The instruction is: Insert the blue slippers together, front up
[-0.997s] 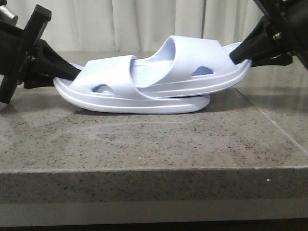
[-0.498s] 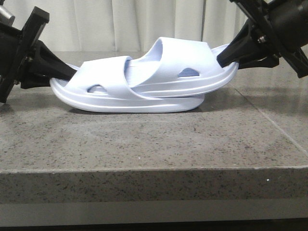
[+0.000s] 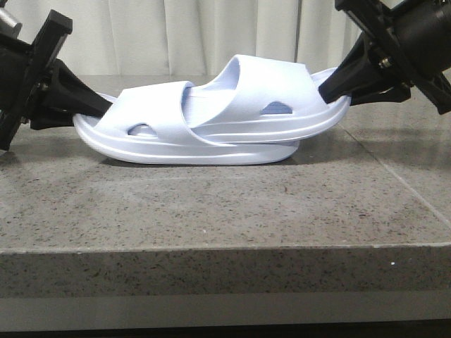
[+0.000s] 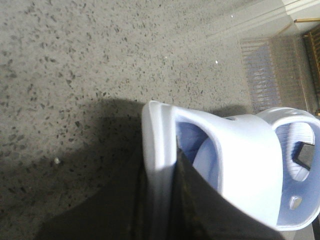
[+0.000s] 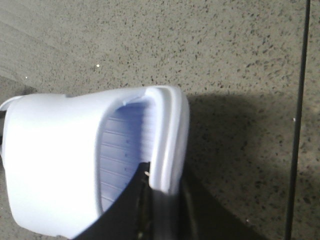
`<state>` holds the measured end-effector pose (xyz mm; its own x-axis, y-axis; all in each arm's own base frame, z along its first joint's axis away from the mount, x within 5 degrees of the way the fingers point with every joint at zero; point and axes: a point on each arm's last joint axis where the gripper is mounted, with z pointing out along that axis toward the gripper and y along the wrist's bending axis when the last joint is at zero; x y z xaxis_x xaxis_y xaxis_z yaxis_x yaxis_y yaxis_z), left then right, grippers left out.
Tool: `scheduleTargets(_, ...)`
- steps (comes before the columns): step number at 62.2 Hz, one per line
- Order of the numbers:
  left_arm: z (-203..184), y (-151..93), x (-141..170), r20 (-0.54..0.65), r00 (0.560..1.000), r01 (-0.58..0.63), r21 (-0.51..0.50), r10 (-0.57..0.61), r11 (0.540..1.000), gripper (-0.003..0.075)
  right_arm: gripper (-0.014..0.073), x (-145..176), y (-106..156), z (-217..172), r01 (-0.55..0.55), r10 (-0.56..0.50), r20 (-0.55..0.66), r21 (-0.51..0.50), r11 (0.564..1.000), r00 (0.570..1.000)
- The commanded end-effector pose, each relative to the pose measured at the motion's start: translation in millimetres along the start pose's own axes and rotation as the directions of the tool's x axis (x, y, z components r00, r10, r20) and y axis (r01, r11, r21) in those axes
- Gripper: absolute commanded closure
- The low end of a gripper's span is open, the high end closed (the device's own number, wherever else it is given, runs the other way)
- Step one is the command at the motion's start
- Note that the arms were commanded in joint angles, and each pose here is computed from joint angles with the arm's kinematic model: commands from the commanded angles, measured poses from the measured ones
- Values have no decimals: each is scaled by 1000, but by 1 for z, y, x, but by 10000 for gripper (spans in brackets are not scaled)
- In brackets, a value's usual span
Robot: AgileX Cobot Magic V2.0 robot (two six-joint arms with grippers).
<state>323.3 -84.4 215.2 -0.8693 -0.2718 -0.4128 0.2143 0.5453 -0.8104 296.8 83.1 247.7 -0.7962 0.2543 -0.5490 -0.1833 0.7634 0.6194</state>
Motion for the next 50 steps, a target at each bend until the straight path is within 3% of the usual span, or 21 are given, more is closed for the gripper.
scheduleTargets(1,-5,-25,-4,15,1000,-8,119,6,993,741,543,0,15,-10,76,-80,-42,-75,994,996)
scheduleTargets(13,-5,-25,-4,15,1000,-8,120,6,993,741,167,-9,2,-32,70,-71,-16,-62,996,997)
scheduleTargets(22,-5,-25,-4,15,1000,-8,120,6,993,741,-3,-18,-10,-57,62,-61,30,-35,997,998)
scheduleTargets(37,-5,-25,-4,16,1000,-8,117,6,993,741,-20,-23,-23,-100,77,-81,98,42,996,992)
scheduleTargets(50,-5,-25,-4,17,1000,-7,118,5,993,741,-19,-15,4,-134,153,-153,153,11,988,976)
